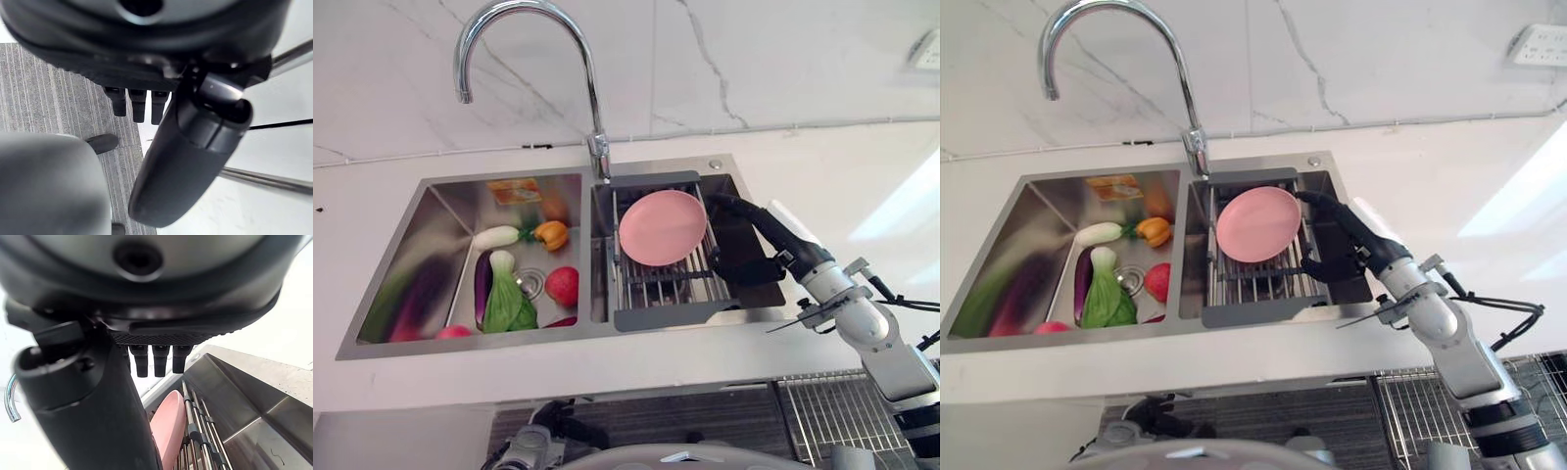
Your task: Place the dishes in the dishwasher.
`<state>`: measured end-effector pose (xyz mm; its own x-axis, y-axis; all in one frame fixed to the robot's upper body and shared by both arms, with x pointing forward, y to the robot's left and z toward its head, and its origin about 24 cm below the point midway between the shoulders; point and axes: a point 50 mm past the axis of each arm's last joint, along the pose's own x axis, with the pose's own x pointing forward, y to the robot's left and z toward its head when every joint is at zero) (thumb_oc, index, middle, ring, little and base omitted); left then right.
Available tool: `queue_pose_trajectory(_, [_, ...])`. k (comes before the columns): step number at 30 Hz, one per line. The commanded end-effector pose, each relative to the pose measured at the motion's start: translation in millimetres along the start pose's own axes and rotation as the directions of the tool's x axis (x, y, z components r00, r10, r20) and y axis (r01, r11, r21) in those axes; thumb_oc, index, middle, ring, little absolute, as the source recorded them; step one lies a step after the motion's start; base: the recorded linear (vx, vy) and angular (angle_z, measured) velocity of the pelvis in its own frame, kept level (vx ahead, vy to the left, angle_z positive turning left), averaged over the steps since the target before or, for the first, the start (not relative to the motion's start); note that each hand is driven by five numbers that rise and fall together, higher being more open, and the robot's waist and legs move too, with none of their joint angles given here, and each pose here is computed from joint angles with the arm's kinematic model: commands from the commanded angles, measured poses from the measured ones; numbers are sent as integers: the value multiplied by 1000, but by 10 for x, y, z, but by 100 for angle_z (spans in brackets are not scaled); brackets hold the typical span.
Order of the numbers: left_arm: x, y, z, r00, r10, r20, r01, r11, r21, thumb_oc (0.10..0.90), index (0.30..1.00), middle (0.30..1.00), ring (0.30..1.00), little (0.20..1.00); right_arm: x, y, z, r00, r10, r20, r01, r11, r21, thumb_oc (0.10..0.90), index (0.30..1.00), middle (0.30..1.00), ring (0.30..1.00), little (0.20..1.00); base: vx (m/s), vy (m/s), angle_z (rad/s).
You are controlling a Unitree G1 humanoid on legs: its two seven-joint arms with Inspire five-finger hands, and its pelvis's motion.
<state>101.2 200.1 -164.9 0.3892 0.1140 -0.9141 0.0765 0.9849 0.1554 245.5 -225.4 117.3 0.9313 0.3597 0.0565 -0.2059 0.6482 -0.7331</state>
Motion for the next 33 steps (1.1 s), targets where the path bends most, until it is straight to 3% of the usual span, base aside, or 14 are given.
queue_pose_trajectory(1, [-13, -48, -137, 998, -33, -53, 38, 994, 99, 800, 900, 900, 900, 900, 161, -238, 541, 954, -30, 298, 78, 986, -150, 800, 900, 900, 900, 900, 0, 0, 0])
queue_pose_trajectory(6, [-8, -69, -104, 999, -34, -41, 38, 993, 113, 800, 900, 900, 900, 900, 239, -189, 551, 952, -34, 303, 118, 957, -266, 800, 900, 900, 900, 900, 0, 0, 0])
queue_pose_trajectory(10, [-4, -73, -83, 999, -31, -35, 35, 993, 115, 800, 900, 900, 900, 900, 279, -176, 570, 949, -41, 313, 133, 951, -280, 800, 900, 900, 900, 900, 0, 0, 0])
queue_pose_trajectory(12, [-1, -54, -73, 999, -4, -37, 7, 998, 59, 800, 900, 900, 900, 900, 380, -157, 610, 944, -55, 326, 172, 924, -342, 800, 900, 900, 900, 900, 0, 0, 0])
queue_pose_trajectory(15, [0, -50, -55, 1000, -1, -27, 2, 998, 66, 800, 900, 900, 900, 900, 478, -148, 547, 957, -23, 289, 173, 846, -504, 800, 900, 900, 900, 900, 22, -10, 9])
queue_pose_trajectory(16, [-4, -51, -72, 1000, 2, -29, 0, 997, 74, 800, 900, 900, 900, 900, 503, -168, 513, 960, -14, 279, 182, 789, -587, 800, 900, 900, 900, 900, 15, -2, 19])
queue_pose_trajectory(23, [4, 10, -38, 999, 39, -26, -38, 999, 21, 800, 900, 900, 900, 900, 609, -174, 373, 975, -5, 222, 166, 683, -712, 800, 900, 900, 900, 900, 6, -1, 7])
queue_pose_trajectory(27, [5, 18, -29, 999, 42, -22, -42, 999, 11, 800, 900, 900, 900, 900, 631, -169, 304, 983, -10, 185, 141, 688, -712, 800, 900, 900, 900, 900, 4, 1, 1])
queue_pose_trajectory(33, [2, 11, -54, 999, 36, -33, -35, 999, 14, 800, 900, 900, 900, 900, 570, -164, 315, 978, -64, 198, 173, 775, -608, 800, 900, 900, 900, 900, 0, 0, 0])
